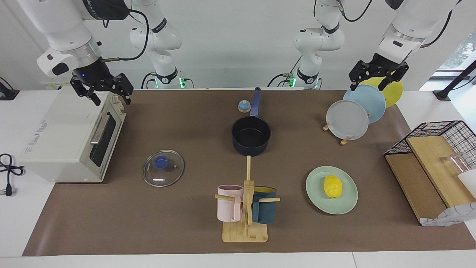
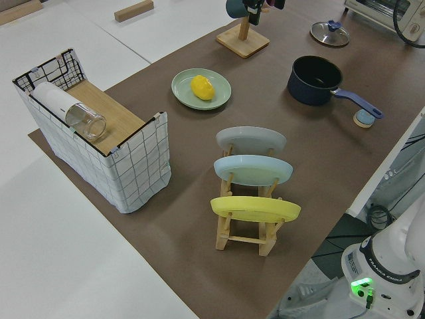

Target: Transfer potato from pot to plate

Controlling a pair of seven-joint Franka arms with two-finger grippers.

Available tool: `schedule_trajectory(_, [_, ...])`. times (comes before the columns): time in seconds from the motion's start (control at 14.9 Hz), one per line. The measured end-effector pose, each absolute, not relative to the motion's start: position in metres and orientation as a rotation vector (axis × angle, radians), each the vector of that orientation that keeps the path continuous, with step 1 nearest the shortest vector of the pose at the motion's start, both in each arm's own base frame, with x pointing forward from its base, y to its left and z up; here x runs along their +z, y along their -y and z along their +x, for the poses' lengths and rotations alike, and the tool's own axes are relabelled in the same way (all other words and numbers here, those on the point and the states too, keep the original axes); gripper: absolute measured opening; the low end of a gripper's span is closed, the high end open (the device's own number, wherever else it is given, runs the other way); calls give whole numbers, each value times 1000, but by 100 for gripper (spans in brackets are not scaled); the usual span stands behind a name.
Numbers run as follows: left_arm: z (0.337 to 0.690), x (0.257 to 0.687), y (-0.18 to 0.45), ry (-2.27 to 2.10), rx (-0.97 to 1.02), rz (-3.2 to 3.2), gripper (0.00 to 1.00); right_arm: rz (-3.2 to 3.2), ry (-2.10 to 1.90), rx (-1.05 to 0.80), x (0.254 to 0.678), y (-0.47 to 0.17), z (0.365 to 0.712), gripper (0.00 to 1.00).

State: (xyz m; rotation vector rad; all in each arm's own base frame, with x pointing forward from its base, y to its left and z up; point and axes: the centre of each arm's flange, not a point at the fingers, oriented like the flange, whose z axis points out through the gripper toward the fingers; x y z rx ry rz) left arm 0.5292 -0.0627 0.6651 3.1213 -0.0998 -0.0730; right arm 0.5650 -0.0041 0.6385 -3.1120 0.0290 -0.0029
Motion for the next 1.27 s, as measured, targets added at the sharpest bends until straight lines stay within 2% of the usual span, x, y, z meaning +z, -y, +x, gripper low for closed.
schedule_trajectory(1.27, [529, 665, 52, 70, -80, 3122, 100, -3112, -29, -3, 639, 4, 565, 100])
